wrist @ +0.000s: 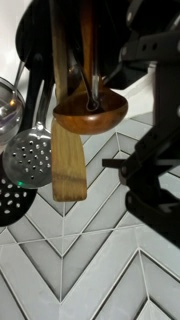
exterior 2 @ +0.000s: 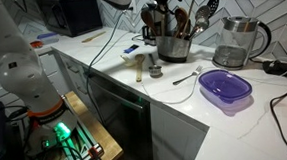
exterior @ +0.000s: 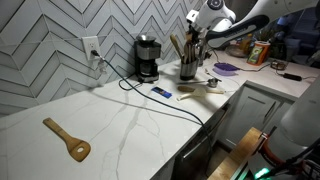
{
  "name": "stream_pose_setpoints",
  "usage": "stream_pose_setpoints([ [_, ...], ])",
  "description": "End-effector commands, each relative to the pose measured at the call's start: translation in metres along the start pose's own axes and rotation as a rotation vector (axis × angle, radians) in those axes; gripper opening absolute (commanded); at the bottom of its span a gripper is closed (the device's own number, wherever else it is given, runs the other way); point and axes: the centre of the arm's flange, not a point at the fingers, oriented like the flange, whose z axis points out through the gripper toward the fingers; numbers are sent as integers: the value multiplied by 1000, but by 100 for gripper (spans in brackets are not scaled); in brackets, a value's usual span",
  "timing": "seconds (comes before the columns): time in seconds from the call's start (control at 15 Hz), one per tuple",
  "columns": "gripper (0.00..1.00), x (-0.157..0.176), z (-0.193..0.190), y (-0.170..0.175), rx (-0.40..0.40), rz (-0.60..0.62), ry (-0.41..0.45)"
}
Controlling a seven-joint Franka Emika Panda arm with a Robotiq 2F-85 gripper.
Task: Remove the brown serving spoon from the pot
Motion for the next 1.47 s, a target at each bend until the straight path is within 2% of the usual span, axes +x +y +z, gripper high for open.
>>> stream_pose_setpoints([
  [0.0, 63, 1, 10, -5, -31, -30, -15],
  [0.07, 69, 2, 11, -5, -34, -36, -19],
  [0.2, 63, 4, 13, -5, -39, -47, -20],
  [0.33, 44, 5, 12, -5, -44, -52, -22],
  [0.4, 43, 5, 12, -4, -46, -54, -22],
  [0.47, 31, 5, 12, -3, -46, -54, -22],
  [0.73, 3, 2, 11, -1, -46, -50, -24],
  [0.8, 0, 2, 10, 0, -45, -48, -23],
  [0.93, 4, 0, 11, 1, -48, -44, -27],
  [1.4, 4, -4, -4, 9, -68, -29, -41],
])
